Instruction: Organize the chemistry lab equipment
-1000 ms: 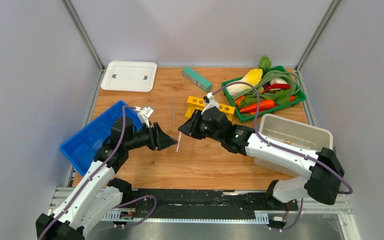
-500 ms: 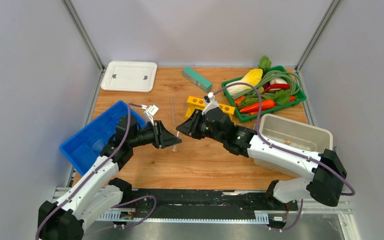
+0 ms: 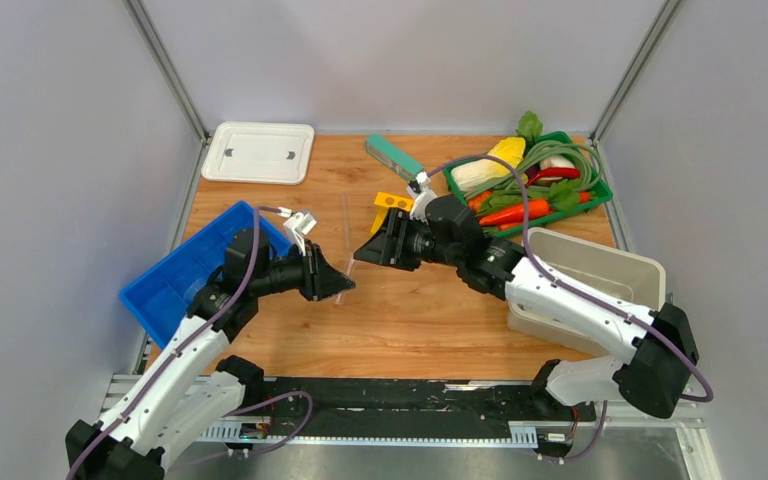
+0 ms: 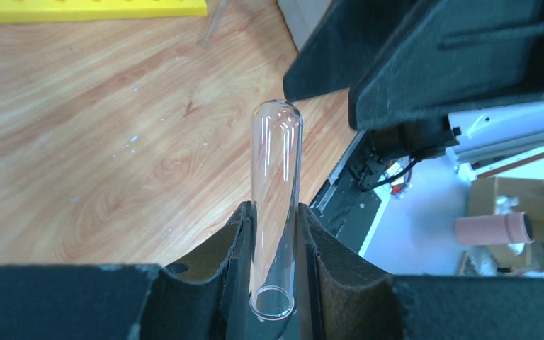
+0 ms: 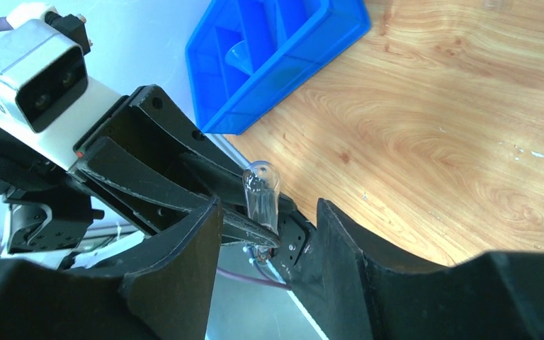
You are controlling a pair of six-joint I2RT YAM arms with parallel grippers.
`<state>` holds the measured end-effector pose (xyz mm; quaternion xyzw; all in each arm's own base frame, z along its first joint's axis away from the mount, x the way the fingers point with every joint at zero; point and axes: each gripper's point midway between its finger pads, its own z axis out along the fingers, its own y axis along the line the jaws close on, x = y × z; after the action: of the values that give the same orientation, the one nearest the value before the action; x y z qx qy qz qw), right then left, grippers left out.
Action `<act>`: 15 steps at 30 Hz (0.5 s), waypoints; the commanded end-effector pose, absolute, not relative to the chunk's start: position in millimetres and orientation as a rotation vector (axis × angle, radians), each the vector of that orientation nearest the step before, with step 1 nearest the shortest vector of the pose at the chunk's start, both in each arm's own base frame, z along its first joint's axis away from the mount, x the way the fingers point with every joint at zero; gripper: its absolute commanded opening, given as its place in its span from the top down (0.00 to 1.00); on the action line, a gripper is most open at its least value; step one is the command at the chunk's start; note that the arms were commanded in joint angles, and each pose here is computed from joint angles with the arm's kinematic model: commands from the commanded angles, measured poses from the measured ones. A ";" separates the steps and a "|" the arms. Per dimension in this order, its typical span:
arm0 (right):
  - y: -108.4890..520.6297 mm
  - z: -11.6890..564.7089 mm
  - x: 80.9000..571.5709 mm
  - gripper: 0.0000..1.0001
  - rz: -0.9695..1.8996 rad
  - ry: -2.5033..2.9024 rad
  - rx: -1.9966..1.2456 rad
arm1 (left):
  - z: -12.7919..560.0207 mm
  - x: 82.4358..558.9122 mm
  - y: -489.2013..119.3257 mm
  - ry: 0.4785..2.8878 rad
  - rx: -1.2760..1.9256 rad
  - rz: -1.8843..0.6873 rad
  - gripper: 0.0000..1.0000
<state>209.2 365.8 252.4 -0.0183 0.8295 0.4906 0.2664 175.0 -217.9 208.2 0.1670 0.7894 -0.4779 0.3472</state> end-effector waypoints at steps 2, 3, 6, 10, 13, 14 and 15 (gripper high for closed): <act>377.2 290.5 195.6 0.46 1.462 2.190 -0.311 | 226.2 167.7 -214.0 1.955 0.598 -1.163 0.78; 380.5 292.1 194.4 0.46 1.478 2.191 -0.343 | 227.4 167.2 -214.1 1.945 0.610 -1.159 0.78; 387.8 294.3 192.7 0.47 1.510 2.195 -0.387 | 228.1 165.2 -214.1 1.932 0.630 -1.157 0.78; 394.0 282.9 194.2 0.48 1.509 2.246 -0.403 | 228.6 164.4 -214.9 1.922 0.643 -1.163 0.78; 394.6 275.2 197.4 0.49 1.483 2.274 -0.389 | 228.9 163.6 -215.6 1.913 0.655 -1.169 0.78; 394.1 272.2 198.8 0.48 1.466 2.286 -0.384 | 229.6 163.0 -215.7 1.908 0.658 -1.168 0.78; 394.4 270.4 200.5 0.47 1.448 2.291 -0.384 | 229.1 163.2 -215.7 1.907 0.661 -1.166 0.78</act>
<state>203.5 390.6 262.7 -0.1152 0.8223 0.5193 0.2020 163.8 -211.1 207.7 0.2247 0.7840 -0.4515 0.3619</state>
